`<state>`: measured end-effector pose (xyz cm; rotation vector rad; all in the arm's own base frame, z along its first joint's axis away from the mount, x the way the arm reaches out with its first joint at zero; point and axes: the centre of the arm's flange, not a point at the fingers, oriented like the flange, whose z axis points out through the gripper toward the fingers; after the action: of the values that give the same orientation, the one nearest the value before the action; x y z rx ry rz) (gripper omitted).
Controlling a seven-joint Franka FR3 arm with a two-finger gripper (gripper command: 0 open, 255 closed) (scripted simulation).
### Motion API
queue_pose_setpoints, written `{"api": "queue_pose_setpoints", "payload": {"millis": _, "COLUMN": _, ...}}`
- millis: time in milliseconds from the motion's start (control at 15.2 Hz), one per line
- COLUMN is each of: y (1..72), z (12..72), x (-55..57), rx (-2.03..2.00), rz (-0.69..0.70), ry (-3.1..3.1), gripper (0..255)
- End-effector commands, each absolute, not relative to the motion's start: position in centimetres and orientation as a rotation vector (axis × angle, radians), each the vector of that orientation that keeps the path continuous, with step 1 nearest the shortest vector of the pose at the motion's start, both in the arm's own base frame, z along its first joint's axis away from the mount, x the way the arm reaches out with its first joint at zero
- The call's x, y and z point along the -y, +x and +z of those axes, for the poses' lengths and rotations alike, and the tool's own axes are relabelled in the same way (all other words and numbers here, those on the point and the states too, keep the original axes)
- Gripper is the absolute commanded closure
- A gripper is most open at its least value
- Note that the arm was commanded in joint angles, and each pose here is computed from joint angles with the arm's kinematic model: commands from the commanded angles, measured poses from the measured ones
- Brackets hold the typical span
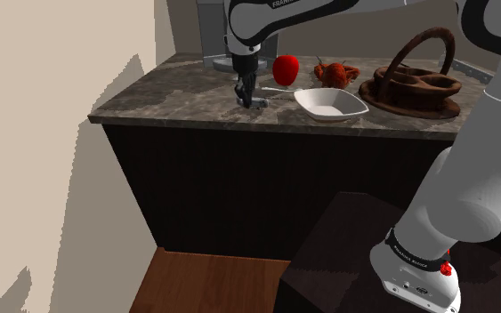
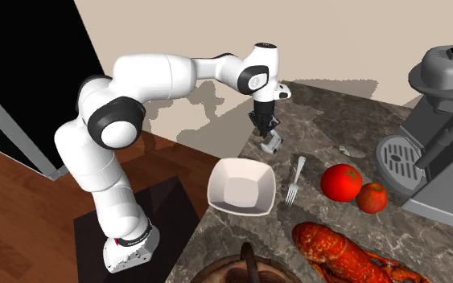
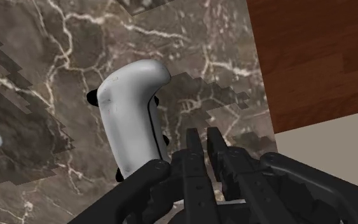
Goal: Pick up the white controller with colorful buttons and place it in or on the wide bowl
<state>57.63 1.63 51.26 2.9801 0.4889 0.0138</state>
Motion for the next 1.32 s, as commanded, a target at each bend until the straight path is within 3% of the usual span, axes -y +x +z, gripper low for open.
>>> {"api": "queue_pose_setpoints", "payload": {"millis": 0, "y": 57.6, "z": 51.3, "x": -1.6, "rx": -0.489, "rz": 0.014, "ry": 2.980, "gripper": 255}}
{"api": "queue_pose_setpoints", "payload": {"millis": 330, "y": 57.6, "z": 51.3, "x": -1.6, "rx": -0.489, "rz": 0.014, "ry": 2.980, "gripper": 255}}
{"api": "queue_pose_setpoints", "payload": {"millis": 396, "y": 57.6, "z": 51.3, "x": -1.6, "rx": -0.489, "rz": 0.014, "ry": 2.980, "gripper": 0}}
{"api": "queue_pose_setpoints", "payload": {"millis": 726, "y": 62.0, "z": 52.4, "x": 7.8, "rx": -0.585, "rz": -0.240, "ry": 3.195, "gripper": 0}}
{"api": "queue_pose_setpoints", "payload": {"millis": 1254, "y": 61.3, "z": 48.5, "x": 7.5, "rx": -0.585, "rz": -0.240, "ry": 3.196, "gripper": 0}}
